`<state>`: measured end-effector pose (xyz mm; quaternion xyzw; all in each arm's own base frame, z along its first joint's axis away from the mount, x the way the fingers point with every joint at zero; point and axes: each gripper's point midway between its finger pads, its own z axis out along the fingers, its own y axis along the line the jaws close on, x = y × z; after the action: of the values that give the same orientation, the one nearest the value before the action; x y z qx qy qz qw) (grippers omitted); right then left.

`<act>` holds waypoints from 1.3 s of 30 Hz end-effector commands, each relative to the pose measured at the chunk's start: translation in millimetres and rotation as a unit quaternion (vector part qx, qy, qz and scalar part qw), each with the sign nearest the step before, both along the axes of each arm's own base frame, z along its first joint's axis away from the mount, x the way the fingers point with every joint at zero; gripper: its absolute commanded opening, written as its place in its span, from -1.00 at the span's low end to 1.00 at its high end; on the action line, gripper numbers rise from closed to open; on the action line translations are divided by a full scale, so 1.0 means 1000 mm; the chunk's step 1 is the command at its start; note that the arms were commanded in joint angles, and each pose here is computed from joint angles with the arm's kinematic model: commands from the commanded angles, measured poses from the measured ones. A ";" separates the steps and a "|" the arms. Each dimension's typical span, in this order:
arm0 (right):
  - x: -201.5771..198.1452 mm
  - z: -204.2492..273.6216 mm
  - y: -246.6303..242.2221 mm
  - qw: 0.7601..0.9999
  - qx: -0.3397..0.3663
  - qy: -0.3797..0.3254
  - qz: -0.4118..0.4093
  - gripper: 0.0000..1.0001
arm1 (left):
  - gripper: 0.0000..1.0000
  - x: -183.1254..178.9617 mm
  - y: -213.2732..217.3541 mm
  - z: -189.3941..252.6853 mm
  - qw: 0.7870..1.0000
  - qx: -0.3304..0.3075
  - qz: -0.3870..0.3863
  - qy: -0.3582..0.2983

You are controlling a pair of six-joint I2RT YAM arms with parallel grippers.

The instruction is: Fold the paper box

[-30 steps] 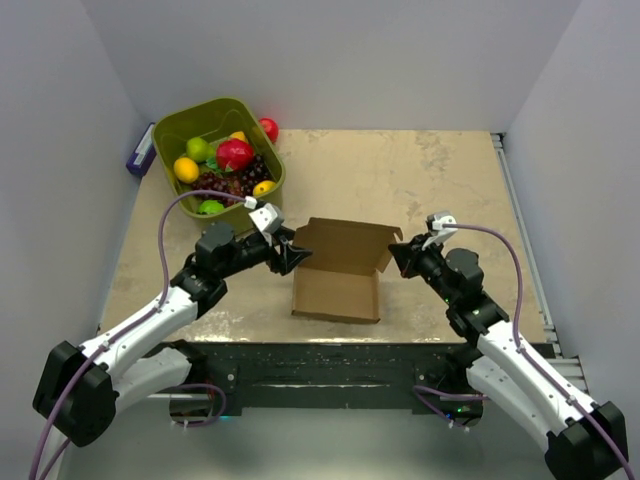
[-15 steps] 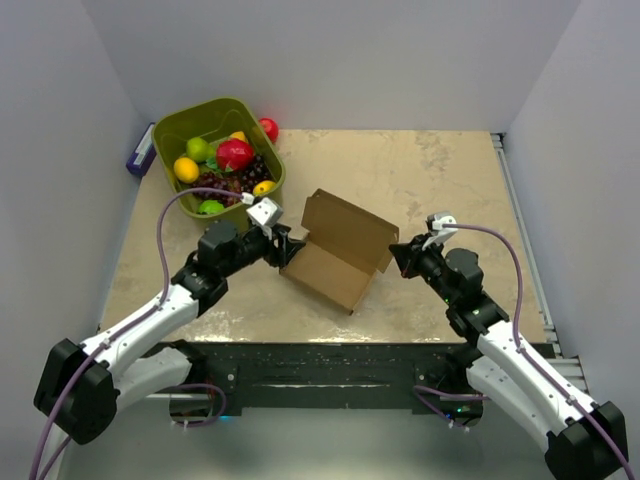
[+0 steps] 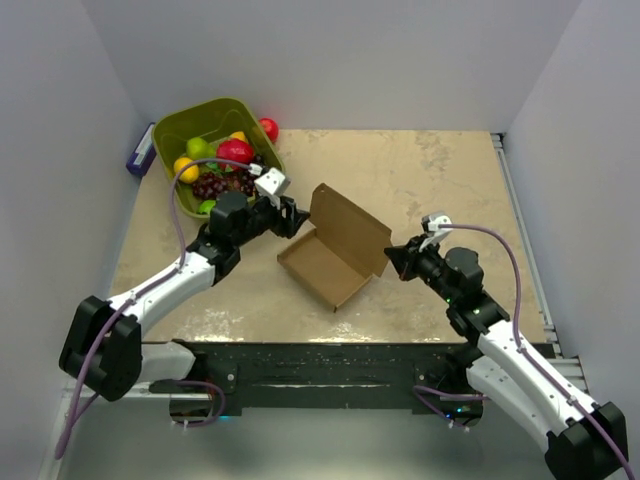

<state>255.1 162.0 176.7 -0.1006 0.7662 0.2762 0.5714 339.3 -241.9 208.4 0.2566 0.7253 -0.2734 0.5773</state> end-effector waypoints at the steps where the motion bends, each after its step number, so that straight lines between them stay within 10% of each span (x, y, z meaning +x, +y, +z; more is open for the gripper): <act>1: -0.006 0.047 0.013 0.997 0.006 -0.049 0.051 -1.00 | 0.26 0.000 -0.004 0.047 0.997 -0.059 -0.031 -0.049; 39: -0.044 0.098 0.039 0.982 0.038 -0.075 0.170 -1.00 | 0.36 -0.039 0.054 0.059 0.996 -0.061 0.047 -0.036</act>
<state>216.4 196.5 244.5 -0.2123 0.7125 0.3727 0.5553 298.6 -193.4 243.1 0.2054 0.7161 -0.2798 0.6056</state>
